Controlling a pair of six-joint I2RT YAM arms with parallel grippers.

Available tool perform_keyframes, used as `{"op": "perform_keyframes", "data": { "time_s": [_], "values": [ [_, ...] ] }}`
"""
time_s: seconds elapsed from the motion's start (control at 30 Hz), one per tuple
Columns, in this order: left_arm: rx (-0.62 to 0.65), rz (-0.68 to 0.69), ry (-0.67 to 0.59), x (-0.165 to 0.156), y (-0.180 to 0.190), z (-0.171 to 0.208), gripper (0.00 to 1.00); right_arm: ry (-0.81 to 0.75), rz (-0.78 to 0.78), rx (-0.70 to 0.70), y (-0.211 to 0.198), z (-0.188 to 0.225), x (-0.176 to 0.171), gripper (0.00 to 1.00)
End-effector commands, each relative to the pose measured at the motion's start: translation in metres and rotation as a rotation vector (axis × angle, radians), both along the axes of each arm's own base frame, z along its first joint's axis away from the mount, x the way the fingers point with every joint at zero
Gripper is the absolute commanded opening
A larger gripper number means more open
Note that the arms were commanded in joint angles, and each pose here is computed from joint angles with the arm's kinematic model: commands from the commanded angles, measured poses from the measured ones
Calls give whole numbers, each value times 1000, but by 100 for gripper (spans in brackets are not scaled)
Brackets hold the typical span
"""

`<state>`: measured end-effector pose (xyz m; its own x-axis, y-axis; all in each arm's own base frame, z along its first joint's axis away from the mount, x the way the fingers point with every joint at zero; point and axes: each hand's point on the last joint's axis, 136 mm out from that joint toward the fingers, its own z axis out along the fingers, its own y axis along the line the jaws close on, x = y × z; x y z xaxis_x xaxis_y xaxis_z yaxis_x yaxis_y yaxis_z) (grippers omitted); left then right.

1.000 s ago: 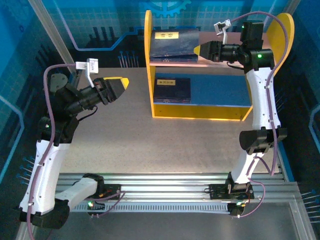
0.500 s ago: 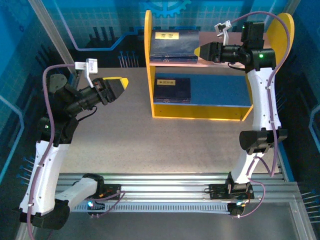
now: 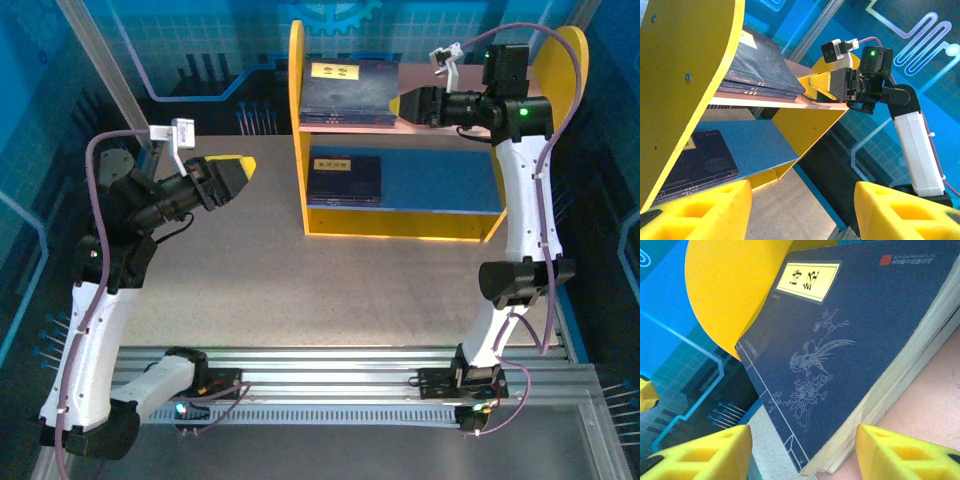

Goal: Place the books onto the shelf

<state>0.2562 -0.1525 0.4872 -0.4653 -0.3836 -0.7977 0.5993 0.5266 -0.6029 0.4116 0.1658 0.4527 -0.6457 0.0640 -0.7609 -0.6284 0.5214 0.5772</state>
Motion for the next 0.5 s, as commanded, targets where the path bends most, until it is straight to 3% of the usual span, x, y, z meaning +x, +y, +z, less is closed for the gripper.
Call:
{"op": "perform_keyframes", "data": {
  "time_s": [0.0, 0.47],
  "values": [
    [0, -12, -25, -3, 1, 3, 57, 6, -8, -18, -3, 1, -9, 59],
    [-1, -12, -31, -6, 2, 6, 57, 11, 8, 2, 3, 1, 0, 58]
  ]
}}
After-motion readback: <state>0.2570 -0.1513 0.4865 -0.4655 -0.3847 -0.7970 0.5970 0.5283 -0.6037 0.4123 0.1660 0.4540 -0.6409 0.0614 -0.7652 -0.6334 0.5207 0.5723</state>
